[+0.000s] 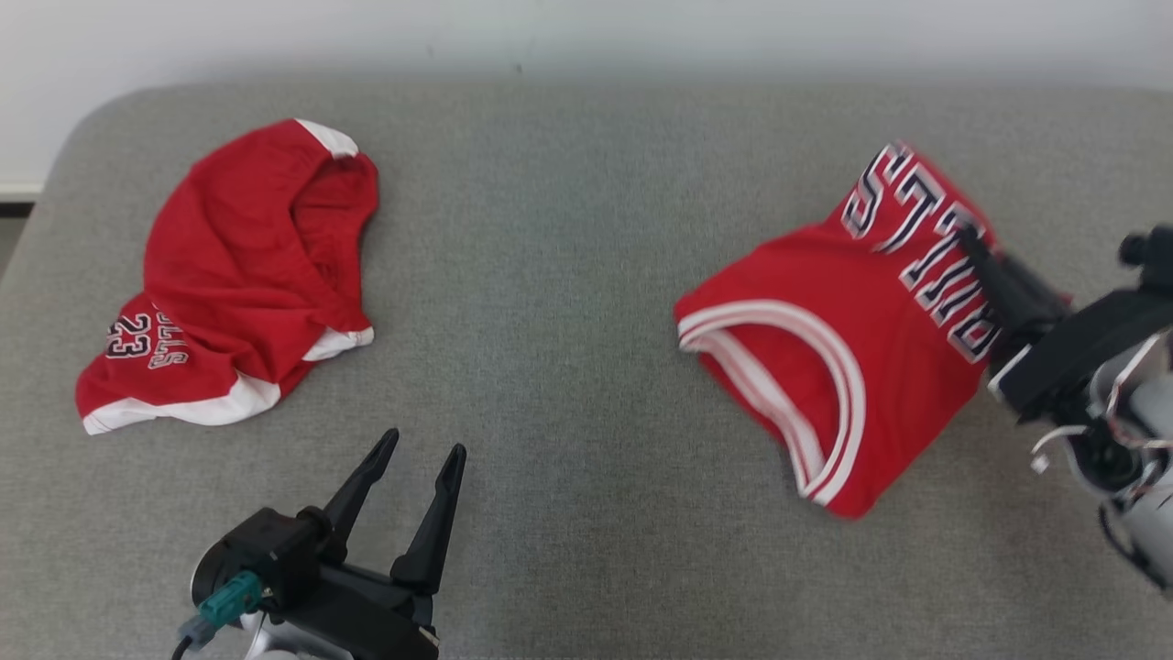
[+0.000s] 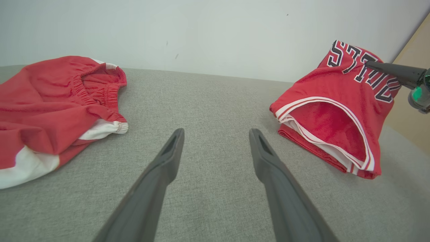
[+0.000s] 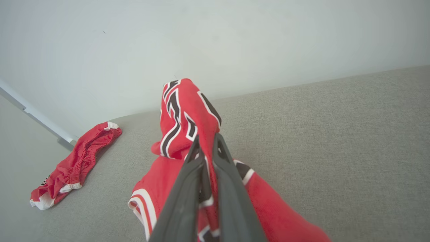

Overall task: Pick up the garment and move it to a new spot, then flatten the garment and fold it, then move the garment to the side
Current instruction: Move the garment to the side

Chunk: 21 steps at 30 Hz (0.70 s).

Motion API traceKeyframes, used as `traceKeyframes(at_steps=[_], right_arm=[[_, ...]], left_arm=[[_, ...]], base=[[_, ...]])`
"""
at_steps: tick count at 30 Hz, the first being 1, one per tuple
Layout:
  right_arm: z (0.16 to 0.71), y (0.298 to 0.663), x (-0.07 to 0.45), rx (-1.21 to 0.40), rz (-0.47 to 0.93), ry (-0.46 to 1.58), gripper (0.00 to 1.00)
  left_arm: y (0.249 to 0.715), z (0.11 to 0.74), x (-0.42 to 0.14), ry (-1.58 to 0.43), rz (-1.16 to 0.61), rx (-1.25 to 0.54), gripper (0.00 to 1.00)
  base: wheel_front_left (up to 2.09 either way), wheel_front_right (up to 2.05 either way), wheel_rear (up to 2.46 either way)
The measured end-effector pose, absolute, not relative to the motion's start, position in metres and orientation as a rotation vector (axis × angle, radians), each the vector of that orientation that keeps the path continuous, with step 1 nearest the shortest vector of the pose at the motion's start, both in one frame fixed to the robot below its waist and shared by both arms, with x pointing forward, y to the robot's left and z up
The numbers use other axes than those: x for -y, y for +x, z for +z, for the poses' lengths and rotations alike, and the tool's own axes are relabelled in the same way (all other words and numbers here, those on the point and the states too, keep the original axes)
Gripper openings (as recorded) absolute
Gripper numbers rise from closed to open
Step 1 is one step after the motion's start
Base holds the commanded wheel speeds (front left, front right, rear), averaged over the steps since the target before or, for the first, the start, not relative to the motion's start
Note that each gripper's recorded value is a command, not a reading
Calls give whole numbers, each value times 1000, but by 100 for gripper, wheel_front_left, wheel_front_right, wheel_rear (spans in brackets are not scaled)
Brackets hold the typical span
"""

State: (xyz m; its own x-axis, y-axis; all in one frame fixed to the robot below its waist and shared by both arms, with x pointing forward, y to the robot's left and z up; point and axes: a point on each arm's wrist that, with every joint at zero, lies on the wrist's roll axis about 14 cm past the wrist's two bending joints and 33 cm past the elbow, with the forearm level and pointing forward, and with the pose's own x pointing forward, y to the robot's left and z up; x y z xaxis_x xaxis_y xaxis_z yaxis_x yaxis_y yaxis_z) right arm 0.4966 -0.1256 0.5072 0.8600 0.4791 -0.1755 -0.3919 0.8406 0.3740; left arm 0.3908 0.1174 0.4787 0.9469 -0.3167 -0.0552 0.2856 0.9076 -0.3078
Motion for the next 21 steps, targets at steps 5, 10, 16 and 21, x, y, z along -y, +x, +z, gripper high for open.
traceKeyframes(at_steps=[5,10,16,21], right_arm=[[512,531,151,-247,410,309,0],[513,560,181,-230,343,293,0],[509,596,236,-205,211,274,0],[489,611,260,-217,129,291,0]], left_arm=[[409,478,-113,-295,-338,-99,100],[425,472,-112,-289,-349,-102,100],[443,453,-112,-286,-360,-140,100],[454,435,-113,-282,-359,-177,100]], base=[[0,0,0],[0,0,0],[0,0,0],[0,0,0]])
